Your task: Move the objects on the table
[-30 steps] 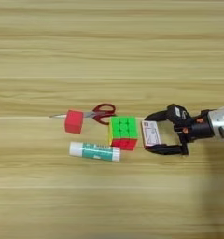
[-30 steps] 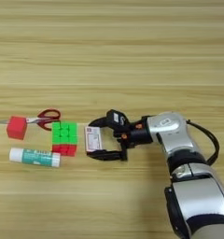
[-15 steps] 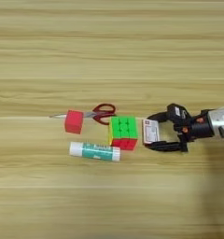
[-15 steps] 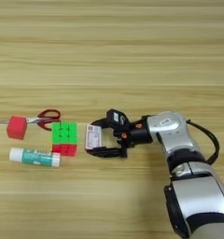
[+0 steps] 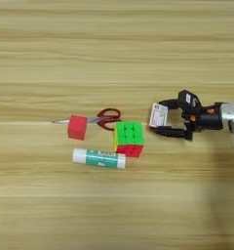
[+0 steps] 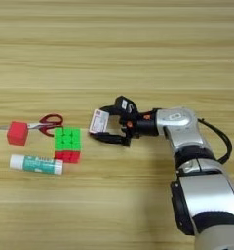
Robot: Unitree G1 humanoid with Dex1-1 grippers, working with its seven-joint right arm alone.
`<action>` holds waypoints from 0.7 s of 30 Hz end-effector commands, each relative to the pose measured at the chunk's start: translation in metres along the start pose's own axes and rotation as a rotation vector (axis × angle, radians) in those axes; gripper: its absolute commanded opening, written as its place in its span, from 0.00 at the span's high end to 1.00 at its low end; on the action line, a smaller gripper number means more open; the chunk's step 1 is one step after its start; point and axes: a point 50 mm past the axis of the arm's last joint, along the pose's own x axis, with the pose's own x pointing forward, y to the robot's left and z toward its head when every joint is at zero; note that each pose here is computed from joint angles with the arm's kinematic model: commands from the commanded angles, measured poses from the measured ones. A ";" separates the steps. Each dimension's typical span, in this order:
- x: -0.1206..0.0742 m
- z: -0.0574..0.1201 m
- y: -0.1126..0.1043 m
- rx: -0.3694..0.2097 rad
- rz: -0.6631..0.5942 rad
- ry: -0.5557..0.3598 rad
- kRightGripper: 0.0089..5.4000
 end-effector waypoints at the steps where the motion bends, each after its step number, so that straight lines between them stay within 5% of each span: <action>1: -0.007 0.044 -0.036 -0.085 -0.214 -0.067 0.26; 21: 0.002 0.016 -0.044 0.136 -0.458 0.126 0.27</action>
